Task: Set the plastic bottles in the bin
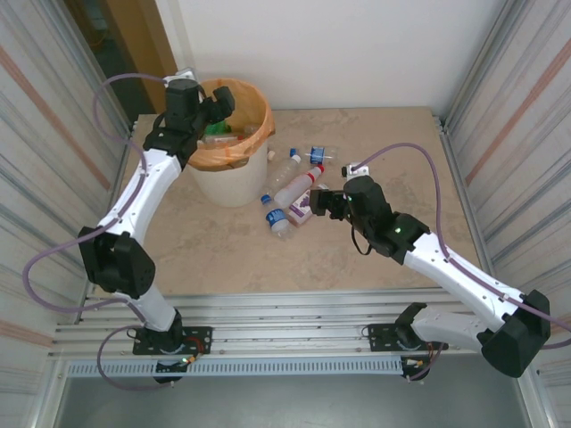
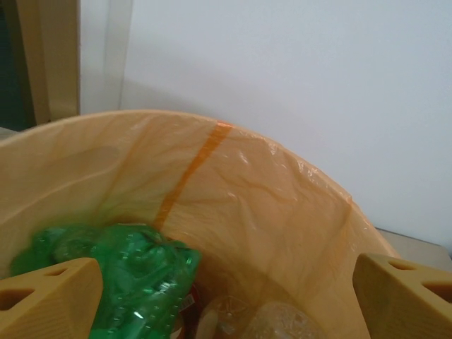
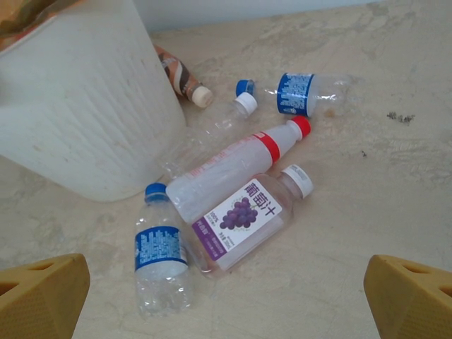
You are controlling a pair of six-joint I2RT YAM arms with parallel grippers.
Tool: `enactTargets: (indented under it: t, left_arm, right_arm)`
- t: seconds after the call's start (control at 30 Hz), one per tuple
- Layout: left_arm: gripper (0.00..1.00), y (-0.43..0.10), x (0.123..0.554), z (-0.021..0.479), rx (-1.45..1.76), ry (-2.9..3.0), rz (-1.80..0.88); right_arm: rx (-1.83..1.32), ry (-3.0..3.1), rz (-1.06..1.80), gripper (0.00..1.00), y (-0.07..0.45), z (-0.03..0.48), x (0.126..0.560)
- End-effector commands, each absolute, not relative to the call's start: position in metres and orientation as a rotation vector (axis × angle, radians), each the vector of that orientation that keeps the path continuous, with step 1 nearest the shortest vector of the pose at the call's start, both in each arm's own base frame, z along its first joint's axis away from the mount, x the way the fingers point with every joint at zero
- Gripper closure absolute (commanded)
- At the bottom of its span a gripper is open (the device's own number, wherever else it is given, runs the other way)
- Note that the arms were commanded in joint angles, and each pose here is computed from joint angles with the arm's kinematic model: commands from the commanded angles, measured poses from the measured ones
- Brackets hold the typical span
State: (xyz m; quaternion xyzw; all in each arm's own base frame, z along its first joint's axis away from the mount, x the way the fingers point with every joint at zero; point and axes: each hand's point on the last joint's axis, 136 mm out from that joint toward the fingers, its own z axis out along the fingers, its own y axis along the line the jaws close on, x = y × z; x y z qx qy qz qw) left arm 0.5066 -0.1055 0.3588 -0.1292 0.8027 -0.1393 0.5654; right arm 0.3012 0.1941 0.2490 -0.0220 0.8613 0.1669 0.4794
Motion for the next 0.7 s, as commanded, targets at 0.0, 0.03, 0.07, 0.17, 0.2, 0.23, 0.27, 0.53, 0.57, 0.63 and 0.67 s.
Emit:
enactTargets:
  t: [0.0, 0.03, 0.07, 0.17, 0.2, 0.23, 0.27, 0.53, 0.57, 0.63, 0.67]
  left_arm:
    - [0.08, -0.092, 0.488, 0.385, -0.305, 1.832, -0.257]
    - [0.09, -0.092, 0.485, 0.388, -0.300, 1.825, -0.249]
    - [0.09, -0.091, 0.483, 0.391, -0.299, 1.820, -0.240]
    - [0.10, -0.096, 0.474, 0.399, -0.266, 1.810, -0.226]
    - [0.10, -0.099, 0.471, 0.401, -0.249, 1.811, -0.221]
    - [0.10, -0.103, 0.468, 0.404, -0.230, 1.812, -0.213]
    - [0.10, -0.107, 0.464, 0.406, -0.213, 1.815, -0.209]
    - [0.10, -0.156, 0.421, 0.416, -0.038, 1.823, -0.197]
    - [0.09, -0.163, 0.414, 0.415, -0.012, 1.825, -0.199]
    - [0.09, -0.177, 0.401, 0.414, 0.038, 1.828, -0.198]
    - [0.09, -0.183, 0.394, 0.413, 0.057, 1.831, -0.191]
  right_arm:
    - [-0.031, 2.095, 0.427, 0.02, 0.195, 0.258, 0.304]
    - [-0.033, 2.095, 0.426, 0.02, 0.195, 0.258, 0.304]
    - [-0.033, 2.096, 0.426, 0.02, 0.195, 0.257, 0.304]
    - [-0.033, 2.098, 0.427, 0.02, 0.196, 0.257, 0.304]
    - [-0.032, 2.099, 0.427, 0.02, 0.196, 0.256, 0.305]
    - [-0.031, 2.099, 0.425, 0.02, 0.196, 0.256, 0.305]
    - [-0.029, 2.099, 0.425, 0.02, 0.195, 0.256, 0.305]
    - [0.005, 2.112, 0.391, 0.02, 0.188, 0.251, 0.307]
    - [0.014, 2.114, 0.382, 0.02, 0.185, 0.251, 0.308]
    - [0.038, 2.116, 0.370, 0.02, 0.180, 0.250, 0.309]
    - [0.054, 2.118, 0.363, 0.02, 0.176, 0.250, 0.310]
